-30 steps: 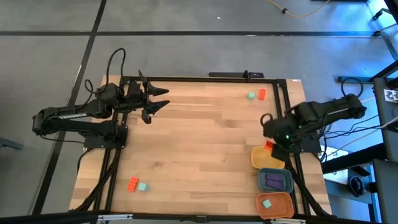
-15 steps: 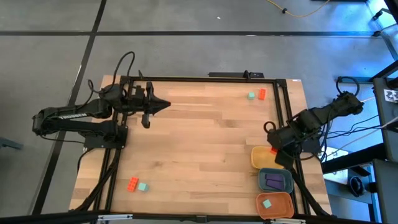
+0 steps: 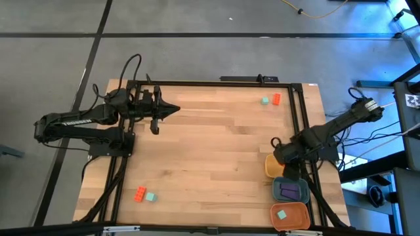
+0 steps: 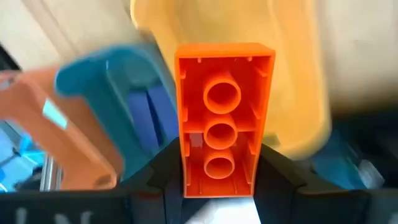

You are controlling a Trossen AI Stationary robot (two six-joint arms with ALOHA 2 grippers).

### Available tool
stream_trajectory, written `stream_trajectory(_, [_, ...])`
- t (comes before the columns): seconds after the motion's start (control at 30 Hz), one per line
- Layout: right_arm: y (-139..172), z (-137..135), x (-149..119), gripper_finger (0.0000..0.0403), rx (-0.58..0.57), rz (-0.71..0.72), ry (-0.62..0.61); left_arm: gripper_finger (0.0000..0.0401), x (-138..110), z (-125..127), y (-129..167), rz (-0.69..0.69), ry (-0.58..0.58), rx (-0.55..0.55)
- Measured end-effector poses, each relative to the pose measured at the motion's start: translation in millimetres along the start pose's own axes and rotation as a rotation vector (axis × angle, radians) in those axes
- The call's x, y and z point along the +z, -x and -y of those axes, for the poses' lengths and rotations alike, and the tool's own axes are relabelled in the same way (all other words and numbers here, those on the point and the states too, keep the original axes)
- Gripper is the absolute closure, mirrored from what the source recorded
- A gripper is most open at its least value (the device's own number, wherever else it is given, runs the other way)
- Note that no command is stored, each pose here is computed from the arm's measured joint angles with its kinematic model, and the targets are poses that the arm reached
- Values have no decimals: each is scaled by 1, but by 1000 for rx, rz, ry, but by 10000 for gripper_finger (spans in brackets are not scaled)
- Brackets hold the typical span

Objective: Sort & place blocks by color
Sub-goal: Put the top left orange game piece into the yellow bin

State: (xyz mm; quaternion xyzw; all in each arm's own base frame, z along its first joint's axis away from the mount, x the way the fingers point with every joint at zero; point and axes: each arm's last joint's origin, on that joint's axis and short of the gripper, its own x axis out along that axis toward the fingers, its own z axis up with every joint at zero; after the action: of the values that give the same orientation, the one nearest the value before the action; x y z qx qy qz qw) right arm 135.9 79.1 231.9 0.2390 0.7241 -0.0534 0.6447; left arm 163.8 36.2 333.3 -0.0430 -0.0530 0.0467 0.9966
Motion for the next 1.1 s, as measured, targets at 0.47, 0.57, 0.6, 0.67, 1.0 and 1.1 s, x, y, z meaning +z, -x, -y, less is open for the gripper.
stream_trajectory(0.47, [-74,18,17,261,-91,86,105,401,1,-2,0,10,-12,61])
stream_trajectory(0.57, [-77,17,20,261,-120,95,175,401,1,-2,0,11,-12,70])
stream_trajectory(0.6, [-78,17,21,261,-130,96,198,401,1,-2,0,11,-12,73])
stream_trajectory(0.67, [-80,17,22,261,-152,91,240,401,1,-2,0,12,-13,79])
stream_trajectory(1.0, [-91,16,26,257,-214,25,372,401,1,-3,0,14,-31,105])
stream_trajectory(1.1, [-91,16,27,239,-215,24,373,401,1,-3,0,13,-31,105])
